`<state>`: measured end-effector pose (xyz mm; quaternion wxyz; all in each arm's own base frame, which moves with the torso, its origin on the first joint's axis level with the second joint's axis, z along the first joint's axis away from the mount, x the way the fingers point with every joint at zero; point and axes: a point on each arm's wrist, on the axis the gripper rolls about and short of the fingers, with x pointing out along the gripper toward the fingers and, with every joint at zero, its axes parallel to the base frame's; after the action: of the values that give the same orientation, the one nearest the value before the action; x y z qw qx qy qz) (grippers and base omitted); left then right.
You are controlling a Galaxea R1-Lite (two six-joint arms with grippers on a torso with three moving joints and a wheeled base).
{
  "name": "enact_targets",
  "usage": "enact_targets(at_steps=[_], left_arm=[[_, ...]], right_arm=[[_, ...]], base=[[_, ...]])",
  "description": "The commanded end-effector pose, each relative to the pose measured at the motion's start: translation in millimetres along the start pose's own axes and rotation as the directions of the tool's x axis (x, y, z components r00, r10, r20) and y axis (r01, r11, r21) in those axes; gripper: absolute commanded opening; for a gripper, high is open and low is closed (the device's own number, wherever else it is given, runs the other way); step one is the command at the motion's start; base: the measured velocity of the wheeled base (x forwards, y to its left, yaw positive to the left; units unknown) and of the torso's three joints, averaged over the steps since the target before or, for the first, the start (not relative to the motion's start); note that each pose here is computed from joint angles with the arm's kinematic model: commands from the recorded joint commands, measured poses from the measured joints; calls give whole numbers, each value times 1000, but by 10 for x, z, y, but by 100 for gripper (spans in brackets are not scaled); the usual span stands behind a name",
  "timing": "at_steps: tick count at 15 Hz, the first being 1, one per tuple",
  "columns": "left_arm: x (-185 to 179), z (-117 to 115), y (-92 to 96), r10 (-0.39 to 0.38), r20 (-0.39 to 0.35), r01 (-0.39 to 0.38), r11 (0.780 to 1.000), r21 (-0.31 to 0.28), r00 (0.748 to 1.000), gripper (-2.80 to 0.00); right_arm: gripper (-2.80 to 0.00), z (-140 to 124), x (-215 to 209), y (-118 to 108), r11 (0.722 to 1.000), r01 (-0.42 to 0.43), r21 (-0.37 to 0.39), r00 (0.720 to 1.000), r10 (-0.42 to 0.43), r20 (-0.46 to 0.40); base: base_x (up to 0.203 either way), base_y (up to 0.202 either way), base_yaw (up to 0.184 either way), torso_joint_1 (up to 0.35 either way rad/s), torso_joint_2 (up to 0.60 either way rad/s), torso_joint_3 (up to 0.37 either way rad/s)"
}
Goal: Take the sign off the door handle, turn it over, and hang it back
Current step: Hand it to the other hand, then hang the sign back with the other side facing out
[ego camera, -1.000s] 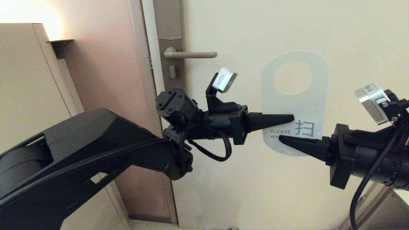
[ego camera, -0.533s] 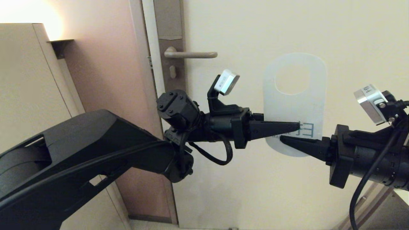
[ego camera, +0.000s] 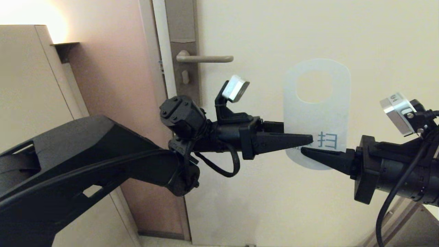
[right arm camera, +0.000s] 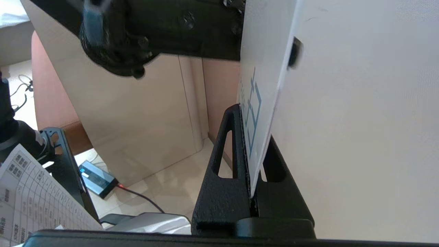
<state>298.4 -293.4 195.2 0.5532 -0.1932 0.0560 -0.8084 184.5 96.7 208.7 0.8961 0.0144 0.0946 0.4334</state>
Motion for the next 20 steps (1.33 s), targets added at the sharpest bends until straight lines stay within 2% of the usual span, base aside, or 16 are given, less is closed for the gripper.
enact_targets(at_steps=[1, 8, 14, 20], left_arm=[[-81, 72, -93, -7, 4, 6, 999, 34, 1000, 0], [-446, 254, -324, 65, 12, -66, 997, 44, 998, 0], [-719, 152, -573, 141, 4, -141, 989, 48, 990, 0], [-1057, 93, -898, 238, 14, -238, 968, 74, 971, 0]], right_arm=[[-280, -20, -30, 16, 1000, -3, 0, 1000, 3, 0], [-280, -65, -62, 30, 1000, 0, 5, 1000, 0, -9], [-280, -101, -99, 44, 1000, 5, 8, 1000, -5, -15], [-280, -218, -175, 80, 1000, 4, 17, 999, -3, -39]], base=[[0, 0, 0, 0, 0, 0], [0, 0, 0, 0, 0, 0], [0, 0, 0, 0, 0, 0], [0, 0, 0, 0, 0, 0]])
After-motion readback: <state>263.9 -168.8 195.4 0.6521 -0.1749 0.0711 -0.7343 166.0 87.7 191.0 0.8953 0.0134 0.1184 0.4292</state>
